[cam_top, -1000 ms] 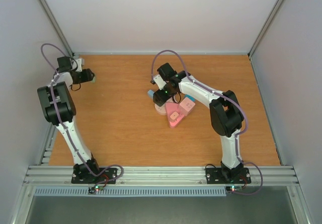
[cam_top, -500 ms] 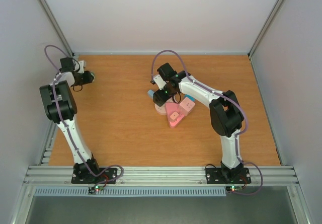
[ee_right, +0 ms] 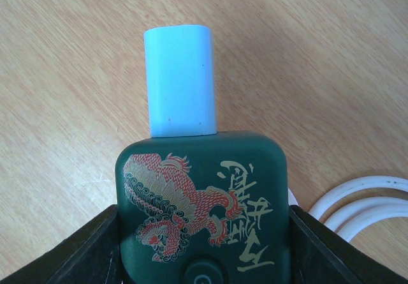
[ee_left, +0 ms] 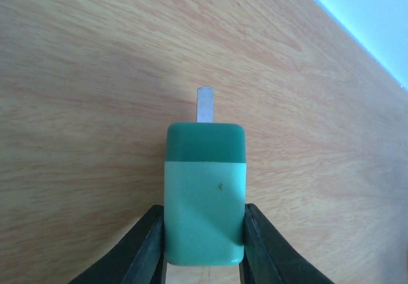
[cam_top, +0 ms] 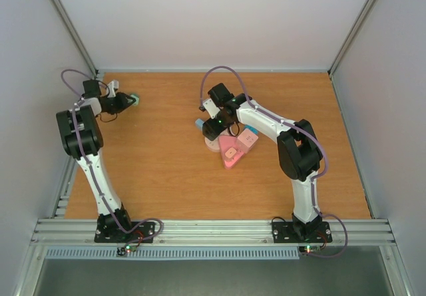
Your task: Pull the plug off the socket
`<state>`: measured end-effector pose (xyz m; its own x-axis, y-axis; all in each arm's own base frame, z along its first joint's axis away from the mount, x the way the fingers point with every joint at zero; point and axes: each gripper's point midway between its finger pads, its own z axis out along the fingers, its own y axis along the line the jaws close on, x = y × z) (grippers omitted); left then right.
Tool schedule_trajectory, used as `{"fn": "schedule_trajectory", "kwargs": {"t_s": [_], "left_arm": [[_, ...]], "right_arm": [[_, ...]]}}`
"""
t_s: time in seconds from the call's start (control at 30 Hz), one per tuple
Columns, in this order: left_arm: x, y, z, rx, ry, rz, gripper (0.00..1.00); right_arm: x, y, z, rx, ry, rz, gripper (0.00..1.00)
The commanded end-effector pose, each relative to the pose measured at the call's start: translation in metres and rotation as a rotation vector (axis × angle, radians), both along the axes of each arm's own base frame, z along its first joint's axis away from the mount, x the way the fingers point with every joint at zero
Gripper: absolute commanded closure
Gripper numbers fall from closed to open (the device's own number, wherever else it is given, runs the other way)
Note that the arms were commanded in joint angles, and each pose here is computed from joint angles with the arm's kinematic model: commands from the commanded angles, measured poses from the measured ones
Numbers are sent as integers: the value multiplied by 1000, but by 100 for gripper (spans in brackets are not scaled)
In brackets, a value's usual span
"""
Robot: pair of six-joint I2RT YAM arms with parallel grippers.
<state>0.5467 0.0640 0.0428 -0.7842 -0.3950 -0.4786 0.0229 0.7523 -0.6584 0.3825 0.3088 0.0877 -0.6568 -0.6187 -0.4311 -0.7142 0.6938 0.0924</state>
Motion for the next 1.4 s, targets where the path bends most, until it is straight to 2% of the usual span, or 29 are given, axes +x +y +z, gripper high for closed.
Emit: {"fn": "schedule_trajectory", "kwargs": {"t_s": [0.0, 0.23, 0.47, 0.63, 0.77, 1.07, 1.37], "left_arm": [[11, 2, -6, -54, 11, 39, 70], [4, 32, -24, 27, 82, 143, 47], [-5, 51, -23, 43, 95, 193, 36], [-10, 65, -8, 77, 77, 218, 27], [-15, 72, 13, 134, 33, 209, 25], [-41, 34, 80, 236, -230, -37, 25], [-98, -52, 94, 362, -416, -449, 25]], "right_arm": [[-40, 5, -41, -45, 172, 55, 77], [-41, 4, -42, -51, 171, 60, 77], [-41, 4, -41, -49, 173, 62, 77], [-41, 6, -39, -43, 169, 82, 77], [-44, 8, -37, -37, 170, 114, 77], [-71, 6, -37, -27, 224, 254, 75], [-91, -5, -41, -43, 240, 353, 75]]}}
